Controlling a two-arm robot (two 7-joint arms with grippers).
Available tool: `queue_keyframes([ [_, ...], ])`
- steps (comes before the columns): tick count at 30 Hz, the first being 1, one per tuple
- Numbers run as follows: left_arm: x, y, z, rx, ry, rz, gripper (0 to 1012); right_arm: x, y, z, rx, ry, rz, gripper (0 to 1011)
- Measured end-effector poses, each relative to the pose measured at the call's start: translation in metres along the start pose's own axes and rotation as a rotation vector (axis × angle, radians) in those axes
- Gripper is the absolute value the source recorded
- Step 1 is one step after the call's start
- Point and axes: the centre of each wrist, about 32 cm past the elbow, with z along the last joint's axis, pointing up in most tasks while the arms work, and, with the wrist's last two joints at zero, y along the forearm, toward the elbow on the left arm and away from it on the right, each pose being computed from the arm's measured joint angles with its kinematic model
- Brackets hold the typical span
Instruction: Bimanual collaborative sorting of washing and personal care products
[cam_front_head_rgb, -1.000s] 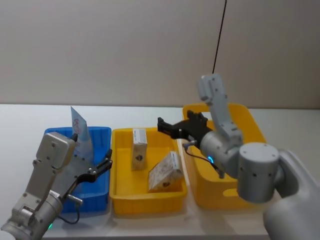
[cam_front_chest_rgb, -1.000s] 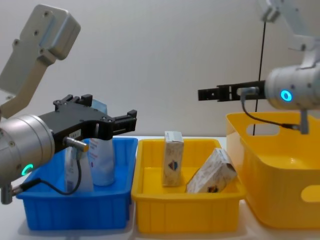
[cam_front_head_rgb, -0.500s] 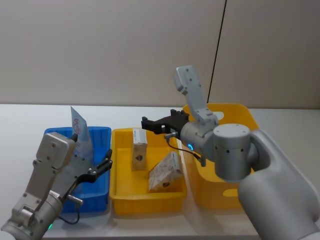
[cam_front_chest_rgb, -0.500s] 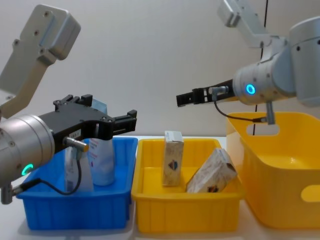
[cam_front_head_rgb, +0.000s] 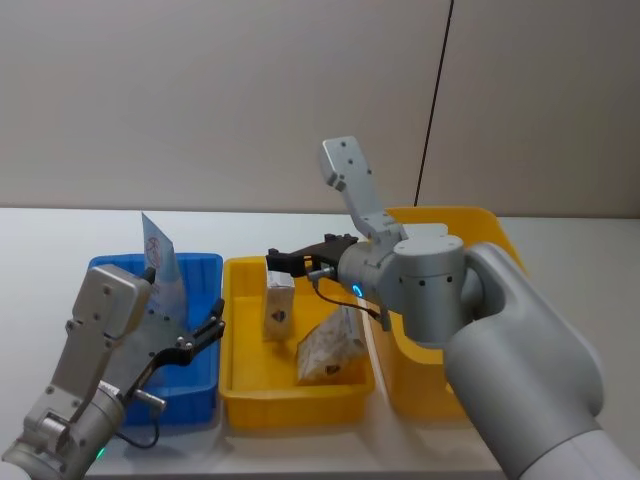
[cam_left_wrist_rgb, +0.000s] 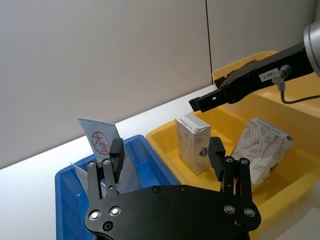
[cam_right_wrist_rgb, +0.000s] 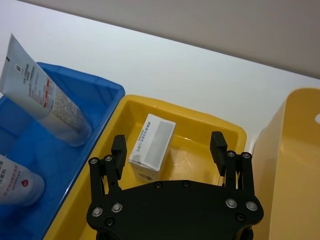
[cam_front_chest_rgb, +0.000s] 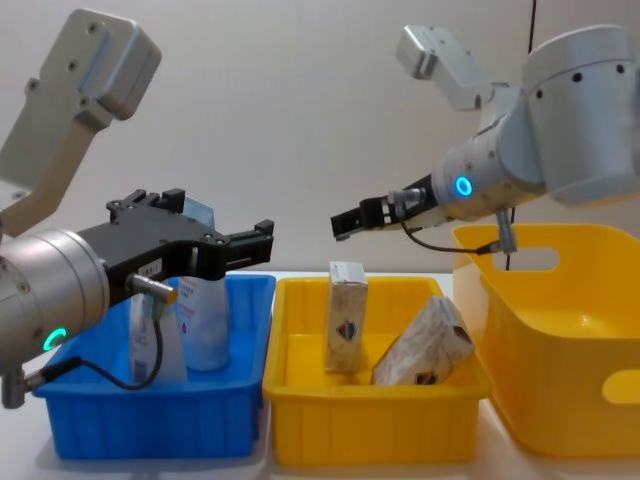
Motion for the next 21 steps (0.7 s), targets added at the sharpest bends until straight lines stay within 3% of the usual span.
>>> queue_keyframes([
  [21, 0.0000, 0.0000, 0.0000, 0.000, 0.000, 0.000, 1001, -0.010, 0.030, -0.006, -0.110, 0.017, -0.018, 1003],
])
